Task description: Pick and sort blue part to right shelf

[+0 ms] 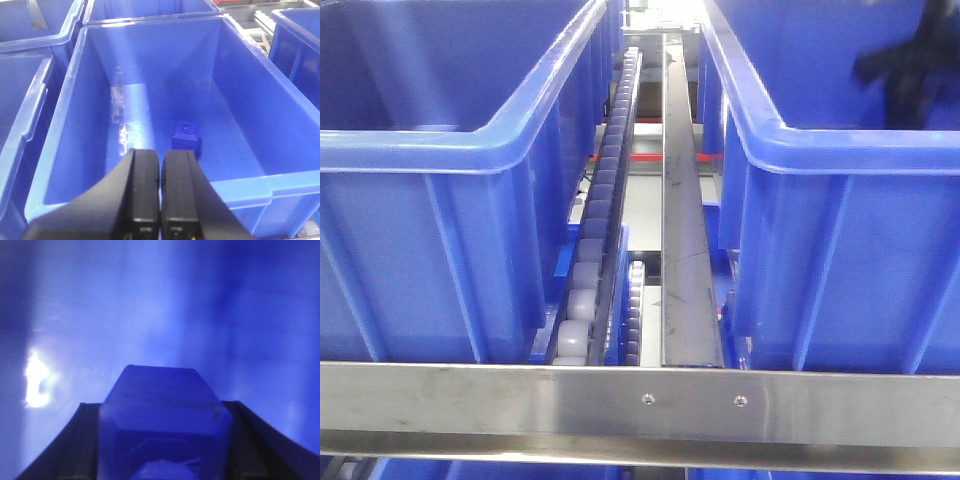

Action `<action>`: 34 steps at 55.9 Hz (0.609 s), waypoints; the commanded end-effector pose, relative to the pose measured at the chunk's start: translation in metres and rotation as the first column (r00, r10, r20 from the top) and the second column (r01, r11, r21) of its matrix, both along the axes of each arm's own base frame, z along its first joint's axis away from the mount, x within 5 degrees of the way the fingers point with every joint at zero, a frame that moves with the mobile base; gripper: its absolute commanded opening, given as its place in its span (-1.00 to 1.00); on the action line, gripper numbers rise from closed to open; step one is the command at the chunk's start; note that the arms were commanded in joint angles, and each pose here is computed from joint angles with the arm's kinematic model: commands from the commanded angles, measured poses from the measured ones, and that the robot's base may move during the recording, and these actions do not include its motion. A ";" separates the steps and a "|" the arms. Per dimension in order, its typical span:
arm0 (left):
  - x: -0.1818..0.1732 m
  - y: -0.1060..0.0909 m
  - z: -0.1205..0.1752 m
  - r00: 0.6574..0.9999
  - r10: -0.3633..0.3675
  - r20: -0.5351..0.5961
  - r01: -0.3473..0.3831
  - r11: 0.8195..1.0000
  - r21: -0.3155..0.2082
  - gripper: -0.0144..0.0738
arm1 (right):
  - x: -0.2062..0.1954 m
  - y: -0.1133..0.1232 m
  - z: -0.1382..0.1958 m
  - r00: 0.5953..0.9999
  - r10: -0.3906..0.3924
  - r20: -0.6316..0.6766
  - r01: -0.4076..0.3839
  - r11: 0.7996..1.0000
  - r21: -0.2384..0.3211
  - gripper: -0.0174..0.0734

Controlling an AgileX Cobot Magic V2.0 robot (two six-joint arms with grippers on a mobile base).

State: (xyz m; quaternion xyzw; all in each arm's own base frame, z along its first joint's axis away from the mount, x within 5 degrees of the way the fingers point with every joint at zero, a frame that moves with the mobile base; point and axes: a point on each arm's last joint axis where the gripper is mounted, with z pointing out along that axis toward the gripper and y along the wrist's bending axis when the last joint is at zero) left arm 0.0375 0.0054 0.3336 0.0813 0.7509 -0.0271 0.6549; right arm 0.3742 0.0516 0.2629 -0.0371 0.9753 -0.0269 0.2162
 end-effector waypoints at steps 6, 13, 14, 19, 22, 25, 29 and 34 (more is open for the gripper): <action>0.000 -0.002 0.014 0.996 -0.023 0.087 0.023 1.000 -0.006 -0.40 | 0.008 -0.002 0.025 0.989 0.023 0.147 -0.023 1.000 -0.007 -0.03; 0.000 -0.002 0.014 0.996 -0.022 0.085 0.023 1.000 -0.005 -0.40 | 0.009 -0.002 0.025 0.988 0.027 0.155 -0.025 1.000 -0.012 0.30; 0.000 -0.002 0.014 0.996 -0.022 0.085 0.023 1.000 -0.005 -0.40 | 0.009 -0.002 0.025 0.988 0.027 0.154 -0.025 1.000 -0.013 0.34; 0.000 -0.002 0.014 0.996 -0.022 0.085 0.023 1.000 -0.005 -0.40 | 0.008 -0.002 0.025 0.989 0.026 0.149 -0.024 1.000 -0.015 0.56; 0.000 -0.001 0.014 0.996 -0.022 0.083 0.022 1.000 -0.005 -0.40 | 0.008 -0.002 0.025 0.989 0.026 0.145 -0.024 1.000 -0.016 0.69; 0.000 -0.001 0.013 0.997 -0.021 0.080 0.021 1.000 -0.005 -0.40 | 0.008 -0.003 0.024 0.990 0.026 0.139 -0.023 1.000 -0.018 0.72; 0.000 -0.001 0.013 0.997 -0.021 0.081 0.021 1.000 -0.005 -0.40 | 0.007 -0.003 0.026 0.990 0.025 0.139 -0.023 1.000 -0.019 0.72; 0.000 -0.001 0.013 0.997 -0.020 0.079 0.021 1.000 -0.004 -0.40 | 0.004 -0.003 0.032 0.987 0.025 0.156 -0.022 1.000 -0.016 0.72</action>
